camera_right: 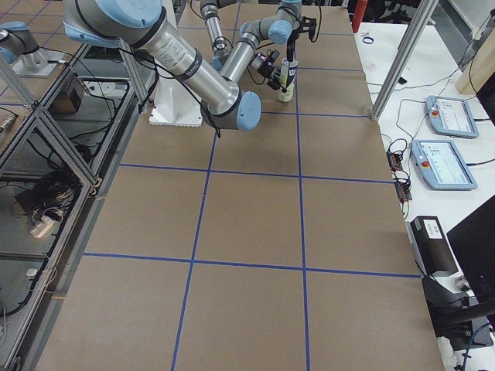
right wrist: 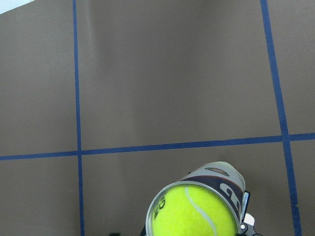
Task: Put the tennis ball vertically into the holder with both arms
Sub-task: 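Open the right gripper to drop the second ball into the can, then open the left gripper to release the can while the right gripper rises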
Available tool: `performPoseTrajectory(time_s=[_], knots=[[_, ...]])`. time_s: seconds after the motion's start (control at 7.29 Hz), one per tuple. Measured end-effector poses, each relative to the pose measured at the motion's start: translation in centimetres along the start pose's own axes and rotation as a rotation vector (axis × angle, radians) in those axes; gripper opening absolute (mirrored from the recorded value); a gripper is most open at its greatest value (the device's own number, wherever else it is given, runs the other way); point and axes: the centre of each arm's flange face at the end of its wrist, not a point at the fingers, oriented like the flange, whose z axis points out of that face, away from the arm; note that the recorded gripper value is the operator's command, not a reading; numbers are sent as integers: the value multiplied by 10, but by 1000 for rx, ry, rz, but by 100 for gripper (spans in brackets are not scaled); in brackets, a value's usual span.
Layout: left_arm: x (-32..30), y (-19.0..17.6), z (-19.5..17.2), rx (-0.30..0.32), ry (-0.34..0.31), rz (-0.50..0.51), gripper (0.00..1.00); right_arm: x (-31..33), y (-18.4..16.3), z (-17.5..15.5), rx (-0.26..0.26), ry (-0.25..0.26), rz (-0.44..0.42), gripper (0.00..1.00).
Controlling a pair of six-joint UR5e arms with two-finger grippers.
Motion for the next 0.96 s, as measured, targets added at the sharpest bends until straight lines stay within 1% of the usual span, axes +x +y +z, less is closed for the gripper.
performPoseTrajectory(time_s=[0.41,0.55,0.69,0.82,0.96], knots=[[1,-2,-1,3,4,-8,100,0,-1,-5,3,-5,0,99],[2,-7,-5,3,16,-18,100,1,-3,-7,6,-7,1,99],[5,-14,-14,-11,42,-27,100,2,-7,-10,8,-9,3,99],[4,-19,-25,-42,53,-18,100,3,-10,-14,8,-11,6,99],[-3,-23,-38,-80,34,6,100,5,-14,-17,5,-14,9,99]])
